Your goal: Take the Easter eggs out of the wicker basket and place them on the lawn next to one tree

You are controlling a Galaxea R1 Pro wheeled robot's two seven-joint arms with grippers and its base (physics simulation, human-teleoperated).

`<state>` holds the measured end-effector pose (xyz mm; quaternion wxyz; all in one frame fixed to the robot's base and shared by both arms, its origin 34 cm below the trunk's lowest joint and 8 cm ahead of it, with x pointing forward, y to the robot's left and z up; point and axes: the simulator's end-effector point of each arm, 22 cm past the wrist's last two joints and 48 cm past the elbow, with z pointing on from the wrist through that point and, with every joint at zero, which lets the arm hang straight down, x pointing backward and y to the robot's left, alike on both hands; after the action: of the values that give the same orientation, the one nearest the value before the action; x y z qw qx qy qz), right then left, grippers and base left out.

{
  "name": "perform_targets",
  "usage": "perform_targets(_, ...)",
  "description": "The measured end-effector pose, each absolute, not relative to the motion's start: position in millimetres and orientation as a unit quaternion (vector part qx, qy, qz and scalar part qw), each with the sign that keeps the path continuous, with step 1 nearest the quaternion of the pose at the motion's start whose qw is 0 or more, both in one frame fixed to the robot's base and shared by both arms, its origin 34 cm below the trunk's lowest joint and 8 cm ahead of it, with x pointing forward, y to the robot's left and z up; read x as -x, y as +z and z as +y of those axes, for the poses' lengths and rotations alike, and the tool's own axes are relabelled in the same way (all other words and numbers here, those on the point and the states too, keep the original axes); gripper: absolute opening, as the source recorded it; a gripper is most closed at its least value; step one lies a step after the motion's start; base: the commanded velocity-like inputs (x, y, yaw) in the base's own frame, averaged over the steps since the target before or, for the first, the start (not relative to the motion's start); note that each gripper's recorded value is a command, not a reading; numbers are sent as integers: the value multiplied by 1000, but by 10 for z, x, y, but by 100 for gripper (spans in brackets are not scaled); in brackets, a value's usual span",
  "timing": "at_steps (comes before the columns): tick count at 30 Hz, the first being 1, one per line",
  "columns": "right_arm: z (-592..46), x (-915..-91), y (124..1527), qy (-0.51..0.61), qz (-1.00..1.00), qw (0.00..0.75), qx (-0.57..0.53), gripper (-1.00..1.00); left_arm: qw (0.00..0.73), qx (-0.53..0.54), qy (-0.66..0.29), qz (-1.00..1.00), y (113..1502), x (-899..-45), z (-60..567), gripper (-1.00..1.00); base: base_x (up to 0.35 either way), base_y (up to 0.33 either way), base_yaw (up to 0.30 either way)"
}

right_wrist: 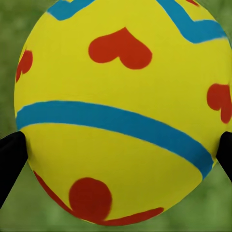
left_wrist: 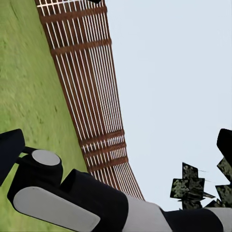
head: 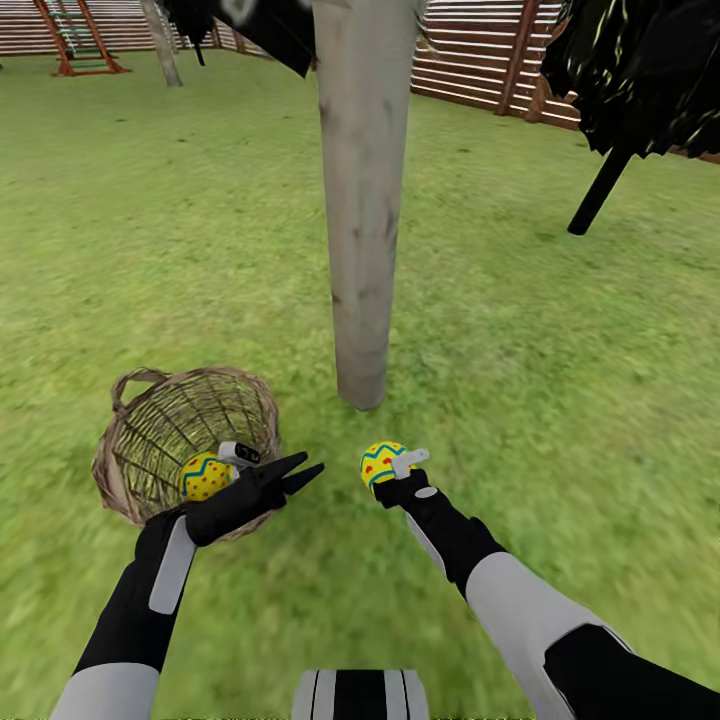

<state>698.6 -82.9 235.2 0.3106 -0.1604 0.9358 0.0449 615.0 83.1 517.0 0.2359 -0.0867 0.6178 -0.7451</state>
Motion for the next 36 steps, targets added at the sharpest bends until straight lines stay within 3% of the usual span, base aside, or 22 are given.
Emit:
perform_targets(12,-820,-6896,2147,48,941,295,159,-100,226,99,-747,618,5003,-6148,823,100,0,-3,0)
perform_targets(20,-794,-6899,2159,50,940,296,160,-100,225,99,-751,613,5028,-6145,772,100,163,-274,3)
perform_targets(26,-779,-6886,2141,50,941,295,161,-100,204,82,-758,614,5029,-6055,589,100,189,-224,201)
perform_targets(36,-784,-6862,2086,51,942,291,161,-100,205,88,-764,605,5033,-6069,599,100,8,-9,94)
